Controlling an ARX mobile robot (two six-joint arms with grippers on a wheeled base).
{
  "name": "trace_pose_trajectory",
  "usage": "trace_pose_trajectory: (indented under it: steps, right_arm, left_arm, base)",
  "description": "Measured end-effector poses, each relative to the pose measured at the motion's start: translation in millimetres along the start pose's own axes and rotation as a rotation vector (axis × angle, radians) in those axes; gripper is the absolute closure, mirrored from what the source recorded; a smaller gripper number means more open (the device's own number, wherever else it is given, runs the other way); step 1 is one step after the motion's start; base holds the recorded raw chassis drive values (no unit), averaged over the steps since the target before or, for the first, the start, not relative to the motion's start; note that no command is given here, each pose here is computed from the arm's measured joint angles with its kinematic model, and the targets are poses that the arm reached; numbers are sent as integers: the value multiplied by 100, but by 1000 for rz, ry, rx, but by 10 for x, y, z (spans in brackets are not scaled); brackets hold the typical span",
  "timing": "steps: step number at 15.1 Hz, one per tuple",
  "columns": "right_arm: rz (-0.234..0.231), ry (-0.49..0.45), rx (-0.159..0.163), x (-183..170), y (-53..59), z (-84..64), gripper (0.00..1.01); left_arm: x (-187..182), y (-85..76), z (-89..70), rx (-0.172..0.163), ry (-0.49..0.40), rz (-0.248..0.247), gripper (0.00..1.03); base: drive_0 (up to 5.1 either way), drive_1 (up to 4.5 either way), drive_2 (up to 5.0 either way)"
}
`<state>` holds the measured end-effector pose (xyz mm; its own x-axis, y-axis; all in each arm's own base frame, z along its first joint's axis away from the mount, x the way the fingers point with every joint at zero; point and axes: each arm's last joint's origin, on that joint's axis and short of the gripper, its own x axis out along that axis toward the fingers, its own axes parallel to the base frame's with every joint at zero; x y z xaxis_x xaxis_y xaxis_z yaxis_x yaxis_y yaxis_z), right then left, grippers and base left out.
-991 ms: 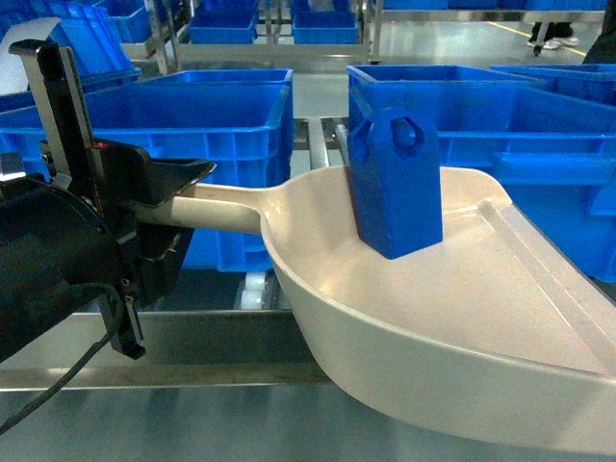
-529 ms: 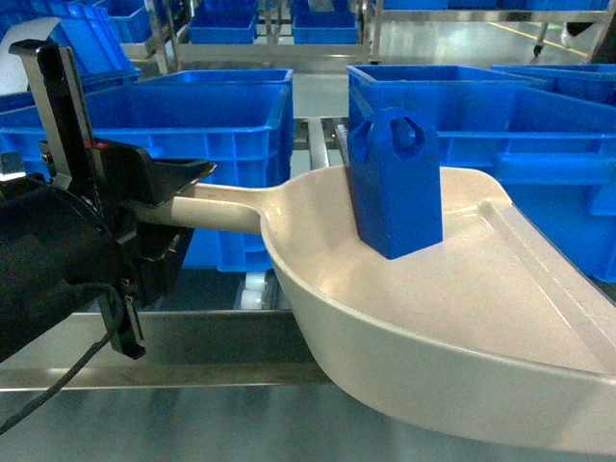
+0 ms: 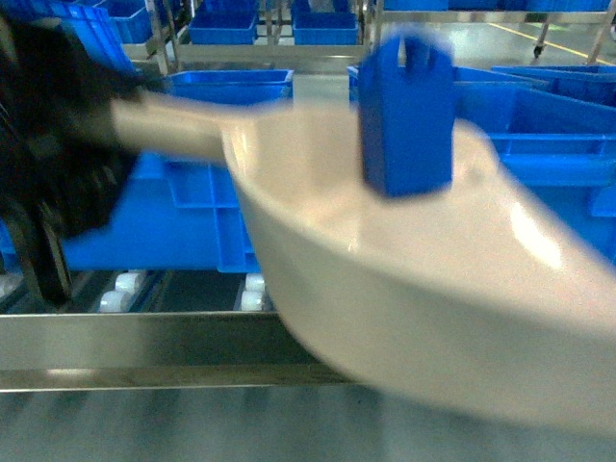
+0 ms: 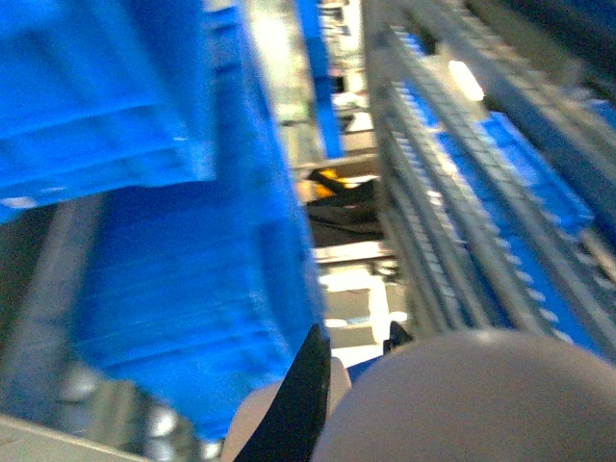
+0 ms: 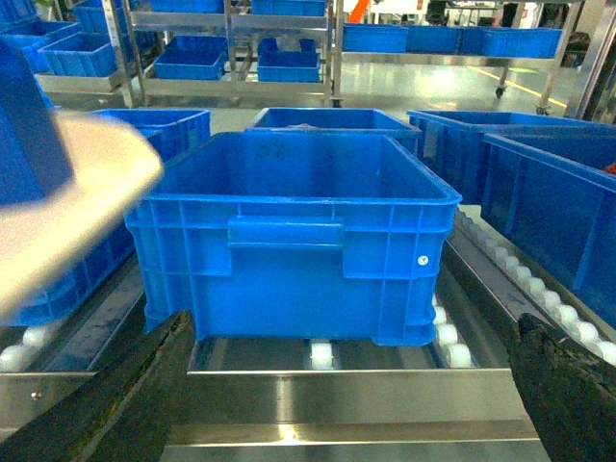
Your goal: Place part in tray to right shelf
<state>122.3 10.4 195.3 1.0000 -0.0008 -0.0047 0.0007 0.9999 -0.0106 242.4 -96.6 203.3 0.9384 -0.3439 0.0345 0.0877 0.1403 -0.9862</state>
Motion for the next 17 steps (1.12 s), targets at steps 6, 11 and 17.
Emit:
trace_pose_trajectory:
  steps: [6, 11, 17]
  right_arm:
    - [0, -1, 0, 0, 0, 1, 3]
    - [0, -1, 0, 0, 0, 1, 3]
    - [0, -1, 0, 0, 0, 1, 3]
  left_arm:
    - [-64, -336, 218, -27, -93, -5, 90]
    - [188, -971, 792, -19, -365, 100, 90]
    - [1096, -1039, 1363, 609, -849, 495, 90]
  base:
    - [0, 0, 0]
    - [0, 0, 0]
    - [0, 0, 0]
